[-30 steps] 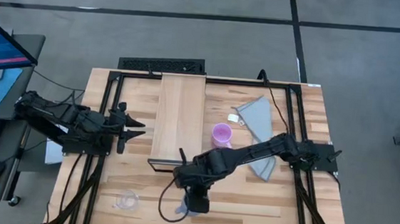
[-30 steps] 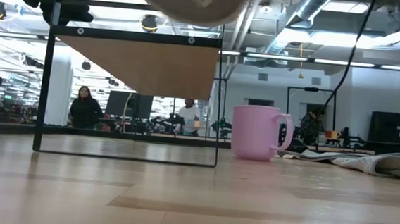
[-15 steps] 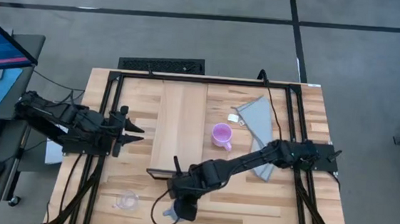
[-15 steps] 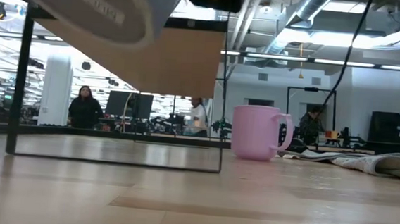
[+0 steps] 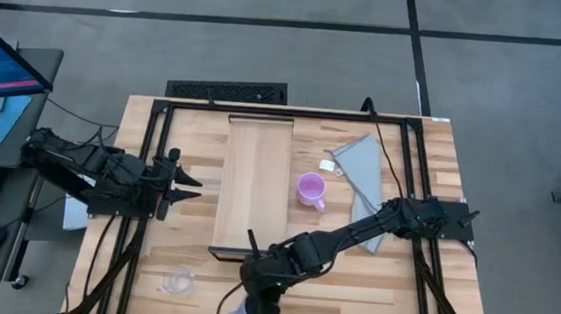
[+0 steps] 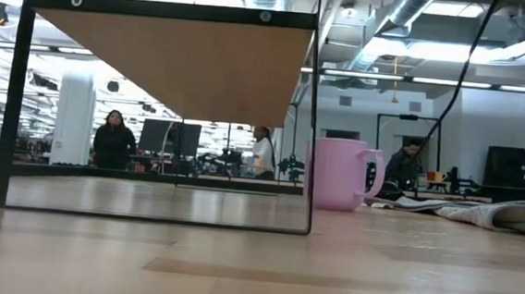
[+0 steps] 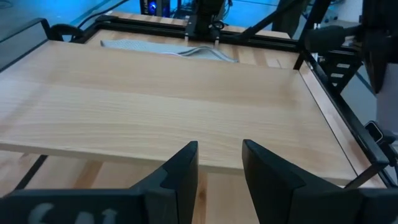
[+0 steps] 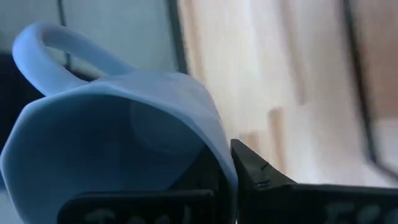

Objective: Stack small to large cups/mugs on shelf
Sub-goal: Put the blue mug on the shelf

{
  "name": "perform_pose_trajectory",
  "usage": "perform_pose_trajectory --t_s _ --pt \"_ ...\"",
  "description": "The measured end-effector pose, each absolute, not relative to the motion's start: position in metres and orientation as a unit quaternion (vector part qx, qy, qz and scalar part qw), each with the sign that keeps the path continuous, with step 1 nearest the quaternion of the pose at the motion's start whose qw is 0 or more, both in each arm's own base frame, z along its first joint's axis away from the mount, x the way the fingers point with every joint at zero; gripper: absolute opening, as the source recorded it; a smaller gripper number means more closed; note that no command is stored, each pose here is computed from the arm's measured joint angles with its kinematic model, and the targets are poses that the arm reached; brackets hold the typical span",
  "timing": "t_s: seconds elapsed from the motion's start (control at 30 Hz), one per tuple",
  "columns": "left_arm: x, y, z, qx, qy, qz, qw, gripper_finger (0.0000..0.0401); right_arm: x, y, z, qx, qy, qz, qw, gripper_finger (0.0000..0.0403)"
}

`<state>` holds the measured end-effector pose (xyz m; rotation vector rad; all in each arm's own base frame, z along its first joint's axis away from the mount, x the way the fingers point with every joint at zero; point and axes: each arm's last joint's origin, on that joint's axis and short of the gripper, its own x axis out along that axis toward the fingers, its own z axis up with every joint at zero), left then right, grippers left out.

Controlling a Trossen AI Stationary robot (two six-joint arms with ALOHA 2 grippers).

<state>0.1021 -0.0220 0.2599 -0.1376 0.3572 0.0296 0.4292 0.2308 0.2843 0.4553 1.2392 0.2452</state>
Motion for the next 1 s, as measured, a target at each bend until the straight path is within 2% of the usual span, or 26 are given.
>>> perform_pose_trajectory --t_s 0.07,0.43,0.57,0.8,1.0 --pt "0.102 -0.022 0.260 -0.068 0.178 0.015 0.982 0.0116 0.423 0.237 0.283 0.208 0.588 0.116 0.773 0.0028" --pt "0.102 -0.022 0.260 -0.068 0.178 0.013 0.982 0.0116 0.393 0.246 0.275 0.181 0.662 0.011 0.727 0.0028" --pt "0.102 -0.022 0.260 -0.069 0.178 0.012 0.982 0.0116 0.388 0.258 0.273 0.182 0.658 0.018 0.730 0.0028" --pt "0.102 -0.022 0.260 -0.069 0.179 0.011 0.981 0.0116 0.380 0.259 0.267 0.175 0.666 -0.048 0.724 0.0028" --pt "0.102 -0.023 0.260 -0.070 0.180 0.004 0.981 0.0116 0.387 0.251 0.245 0.175 0.680 -0.056 0.710 0.0028"
